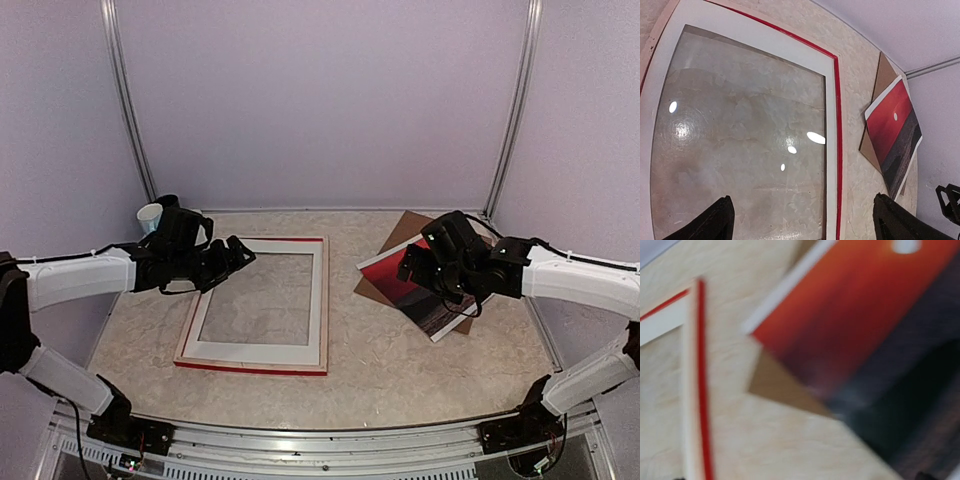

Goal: Put the photo into the frame
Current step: Pick up the photo from the backboard.

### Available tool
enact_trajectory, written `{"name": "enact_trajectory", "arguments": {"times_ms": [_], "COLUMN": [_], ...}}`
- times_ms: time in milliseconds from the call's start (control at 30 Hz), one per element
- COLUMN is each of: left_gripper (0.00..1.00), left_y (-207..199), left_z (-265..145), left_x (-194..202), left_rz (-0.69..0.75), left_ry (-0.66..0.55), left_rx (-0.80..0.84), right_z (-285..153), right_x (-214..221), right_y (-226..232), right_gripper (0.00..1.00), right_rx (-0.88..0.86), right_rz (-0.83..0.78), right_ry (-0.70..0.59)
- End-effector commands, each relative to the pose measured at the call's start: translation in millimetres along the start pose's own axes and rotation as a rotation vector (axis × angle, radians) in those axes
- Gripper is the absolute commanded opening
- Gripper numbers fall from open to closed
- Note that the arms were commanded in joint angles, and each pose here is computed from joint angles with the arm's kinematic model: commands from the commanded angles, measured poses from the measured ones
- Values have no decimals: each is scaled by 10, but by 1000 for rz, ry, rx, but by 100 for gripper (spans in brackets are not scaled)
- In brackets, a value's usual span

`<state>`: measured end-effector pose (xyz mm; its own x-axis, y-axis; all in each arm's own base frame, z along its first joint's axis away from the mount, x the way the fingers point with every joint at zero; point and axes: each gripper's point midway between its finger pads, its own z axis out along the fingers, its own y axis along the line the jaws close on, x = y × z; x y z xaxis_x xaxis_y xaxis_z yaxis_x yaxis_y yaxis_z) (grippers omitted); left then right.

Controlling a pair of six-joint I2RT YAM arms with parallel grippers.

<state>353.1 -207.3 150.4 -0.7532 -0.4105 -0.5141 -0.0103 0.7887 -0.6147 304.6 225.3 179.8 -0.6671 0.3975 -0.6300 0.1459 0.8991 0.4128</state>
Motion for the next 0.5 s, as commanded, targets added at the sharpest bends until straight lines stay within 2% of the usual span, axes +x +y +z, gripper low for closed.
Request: {"name": "enact_trajectory", "arguments": {"times_ms": [0, 233, 467], "left_gripper": [97, 99, 99], "left_y": [-168, -428, -810], "left_z": [42, 163, 263], "left_x": [-38, 119, 396], "left_rz": [81, 138, 232], "left_ry": [-3, 41, 118], "left_rx": [15, 55, 156], "right_z": [-35, -23, 200], "right_x": [-6, -119, -131], "right_y": [-553, -1145, -1604], "right_gripper": [99, 99, 99], "right_rx": [73, 136, 212], "right_rz": [75, 199, 283], "right_ry": [7, -12, 53]}}
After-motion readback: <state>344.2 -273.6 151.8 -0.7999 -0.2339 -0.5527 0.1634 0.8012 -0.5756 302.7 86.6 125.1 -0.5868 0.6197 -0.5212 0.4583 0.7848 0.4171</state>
